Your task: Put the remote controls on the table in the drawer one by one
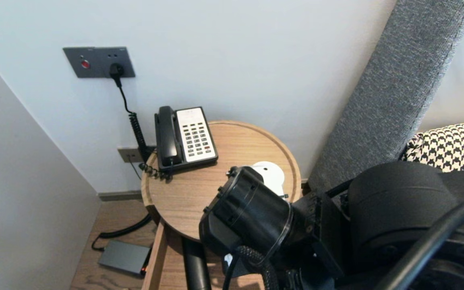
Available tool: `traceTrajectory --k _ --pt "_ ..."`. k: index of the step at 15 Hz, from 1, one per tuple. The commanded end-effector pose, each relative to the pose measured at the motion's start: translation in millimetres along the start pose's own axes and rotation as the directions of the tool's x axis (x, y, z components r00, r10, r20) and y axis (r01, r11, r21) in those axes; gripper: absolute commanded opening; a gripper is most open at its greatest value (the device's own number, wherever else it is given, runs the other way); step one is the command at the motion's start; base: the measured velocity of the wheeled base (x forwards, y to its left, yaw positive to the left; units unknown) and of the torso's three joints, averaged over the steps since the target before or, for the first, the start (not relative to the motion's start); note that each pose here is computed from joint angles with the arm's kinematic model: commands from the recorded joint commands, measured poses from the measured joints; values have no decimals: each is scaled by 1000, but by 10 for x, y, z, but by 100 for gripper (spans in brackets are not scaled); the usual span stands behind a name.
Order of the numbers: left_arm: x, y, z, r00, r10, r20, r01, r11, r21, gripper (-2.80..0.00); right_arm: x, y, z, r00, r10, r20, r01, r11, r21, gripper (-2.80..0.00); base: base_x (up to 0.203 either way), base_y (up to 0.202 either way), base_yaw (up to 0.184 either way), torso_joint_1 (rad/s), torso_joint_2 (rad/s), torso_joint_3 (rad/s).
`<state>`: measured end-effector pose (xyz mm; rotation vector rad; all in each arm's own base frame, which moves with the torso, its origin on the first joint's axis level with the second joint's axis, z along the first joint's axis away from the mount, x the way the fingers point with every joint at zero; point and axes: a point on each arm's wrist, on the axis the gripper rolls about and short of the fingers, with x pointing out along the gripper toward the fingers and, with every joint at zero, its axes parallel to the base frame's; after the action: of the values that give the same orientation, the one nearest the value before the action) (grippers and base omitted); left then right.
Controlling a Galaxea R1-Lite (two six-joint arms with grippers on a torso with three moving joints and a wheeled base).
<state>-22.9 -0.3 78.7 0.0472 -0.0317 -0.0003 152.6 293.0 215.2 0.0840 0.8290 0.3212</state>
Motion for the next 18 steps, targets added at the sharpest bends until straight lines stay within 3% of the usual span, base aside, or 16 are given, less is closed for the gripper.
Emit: traceTrajectory --k 1,6,10,11,15,18 --pt "7 -1 -34 1000 -1 -10 1 1000 0 -280 -109 -187 176 999 -13 43 11 999 36 -280 0 0 0 0 0 0" --pt "7 -1 -34 1000 -1 -10 1 1000 0 -280 -64 -489 439 993 -83 86 78 995 65 -280 0 0 0 0 0 0" --pt "7 -1 -34 1000 -1 -10 1 1000 0 -280 -49 -530 494 991 -95 97 95 995 6 -280 0 0 0 0 0 0" --pt "7 -2 -34 1000 0 -10 0 1000 0 -280 -46 -542 476 991 -97 92 99 995 -17 0 0 0 0 0 0 0" --pt "7 -2 -34 1000 0 -10 0 1000 0 -280 -6 -547 498 990 -102 93 111 989 -97 0 0 0 0 0 0 0" --pt "7 -1 -34 1000 -1 -10 1 1000 0 -280 4 -526 576 987 -82 140 98 989 -114 0 0 0 0 0 0 0"
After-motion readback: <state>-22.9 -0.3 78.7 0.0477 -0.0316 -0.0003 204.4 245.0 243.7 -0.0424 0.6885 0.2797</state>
